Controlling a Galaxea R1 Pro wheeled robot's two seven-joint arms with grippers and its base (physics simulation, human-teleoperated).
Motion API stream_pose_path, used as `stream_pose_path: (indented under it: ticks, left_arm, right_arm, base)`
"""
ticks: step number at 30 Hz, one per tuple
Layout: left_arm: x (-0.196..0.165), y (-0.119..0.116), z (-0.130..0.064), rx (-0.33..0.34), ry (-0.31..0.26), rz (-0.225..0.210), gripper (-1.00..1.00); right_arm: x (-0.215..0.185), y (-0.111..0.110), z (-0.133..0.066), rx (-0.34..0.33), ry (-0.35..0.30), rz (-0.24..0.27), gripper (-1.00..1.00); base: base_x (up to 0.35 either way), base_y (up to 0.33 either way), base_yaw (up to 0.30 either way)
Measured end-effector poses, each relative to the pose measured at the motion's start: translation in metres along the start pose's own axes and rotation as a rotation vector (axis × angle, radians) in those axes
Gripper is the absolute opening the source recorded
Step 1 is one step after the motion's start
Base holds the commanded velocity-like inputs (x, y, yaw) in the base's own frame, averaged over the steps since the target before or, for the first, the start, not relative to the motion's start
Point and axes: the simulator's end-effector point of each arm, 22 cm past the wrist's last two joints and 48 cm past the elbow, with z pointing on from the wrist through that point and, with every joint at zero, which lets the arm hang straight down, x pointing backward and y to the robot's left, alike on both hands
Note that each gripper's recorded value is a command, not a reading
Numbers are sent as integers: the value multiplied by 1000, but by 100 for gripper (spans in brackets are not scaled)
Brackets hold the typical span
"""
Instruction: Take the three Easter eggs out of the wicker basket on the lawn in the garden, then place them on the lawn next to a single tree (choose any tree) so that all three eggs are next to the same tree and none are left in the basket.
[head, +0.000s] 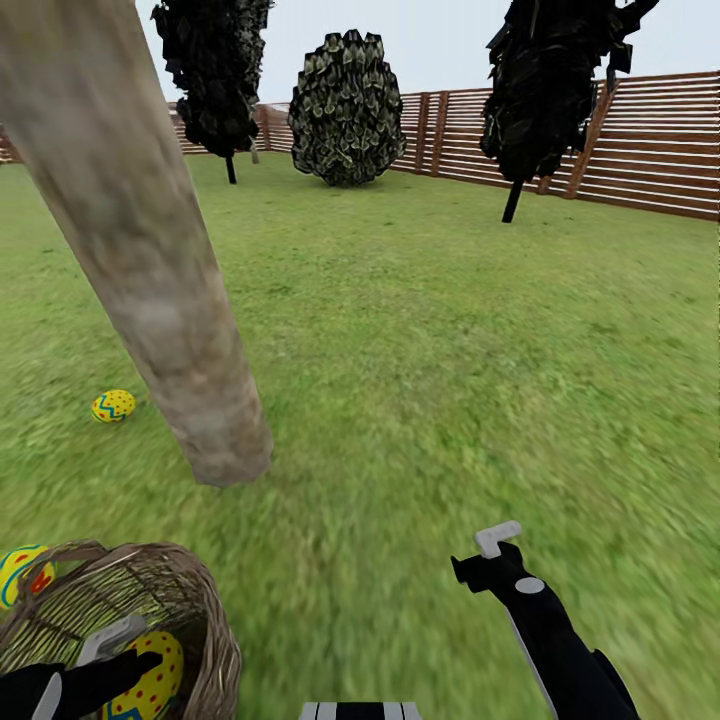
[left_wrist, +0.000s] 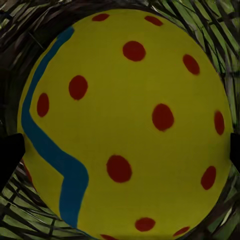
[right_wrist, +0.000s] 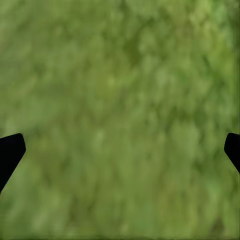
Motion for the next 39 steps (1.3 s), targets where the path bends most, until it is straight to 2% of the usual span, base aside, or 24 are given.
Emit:
stream_pose_path:
  ticks: [39]
  left_arm:
    - [-48,-26,-50,68,-145,13,-100]
  right_arm:
    - [-58,-17,-48,39,-117,1,100]
  base:
    - [-8,0,0]
